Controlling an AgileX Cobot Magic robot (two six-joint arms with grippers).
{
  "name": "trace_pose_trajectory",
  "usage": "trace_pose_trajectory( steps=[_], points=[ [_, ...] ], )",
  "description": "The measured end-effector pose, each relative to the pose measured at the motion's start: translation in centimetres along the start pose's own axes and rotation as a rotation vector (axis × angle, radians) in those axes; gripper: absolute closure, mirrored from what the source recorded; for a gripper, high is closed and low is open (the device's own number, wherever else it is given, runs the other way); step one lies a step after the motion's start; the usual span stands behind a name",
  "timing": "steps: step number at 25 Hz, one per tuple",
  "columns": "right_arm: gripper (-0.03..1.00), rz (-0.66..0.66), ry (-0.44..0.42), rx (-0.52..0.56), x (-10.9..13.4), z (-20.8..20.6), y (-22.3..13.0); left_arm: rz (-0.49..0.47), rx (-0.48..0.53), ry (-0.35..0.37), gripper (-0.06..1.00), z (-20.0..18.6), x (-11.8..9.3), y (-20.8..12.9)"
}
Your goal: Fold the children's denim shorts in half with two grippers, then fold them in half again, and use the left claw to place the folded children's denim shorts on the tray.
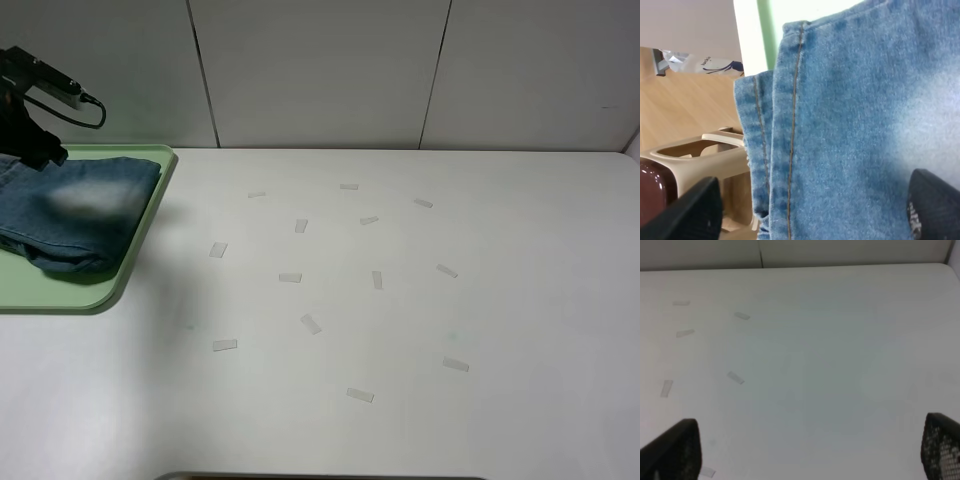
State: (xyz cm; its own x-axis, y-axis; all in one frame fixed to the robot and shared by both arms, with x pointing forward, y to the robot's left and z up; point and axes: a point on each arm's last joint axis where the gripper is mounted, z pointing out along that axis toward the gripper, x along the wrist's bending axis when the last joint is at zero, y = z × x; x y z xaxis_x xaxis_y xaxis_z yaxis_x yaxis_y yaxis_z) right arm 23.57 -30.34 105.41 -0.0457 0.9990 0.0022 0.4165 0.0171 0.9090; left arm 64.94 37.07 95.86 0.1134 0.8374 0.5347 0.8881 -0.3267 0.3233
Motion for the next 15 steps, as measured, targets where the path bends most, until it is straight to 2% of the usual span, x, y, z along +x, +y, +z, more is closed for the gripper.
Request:
trace_pose_trajectory(
  steps=[4, 7, 12, 15],
  points=[
    [0.30, 0.000, 0.000, 0.000, 0.0, 0.0, 0.0, -0.017, -0.007, -0.001, 0.19, -0.1, 0.0, 0.1],
    [0.30, 0.000, 0.000, 0.000, 0.0, 0.0, 0.0, -0.086, -0.044, -0.006, 0.19, -1.4, 0.6, 0.4],
    [0.30, 0.000, 0.000, 0.000, 0.0, 0.0, 0.0, -0.209, -0.250, -0.008, 0.19, -7.3, 3.2, 1.5],
    [0.30, 0.000, -0.001, 0.000, 0.0, 0.0, 0.0, -0.258, -0.344, 0.002, 0.19, -11.2, 4.6, 0.8]
  ],
)
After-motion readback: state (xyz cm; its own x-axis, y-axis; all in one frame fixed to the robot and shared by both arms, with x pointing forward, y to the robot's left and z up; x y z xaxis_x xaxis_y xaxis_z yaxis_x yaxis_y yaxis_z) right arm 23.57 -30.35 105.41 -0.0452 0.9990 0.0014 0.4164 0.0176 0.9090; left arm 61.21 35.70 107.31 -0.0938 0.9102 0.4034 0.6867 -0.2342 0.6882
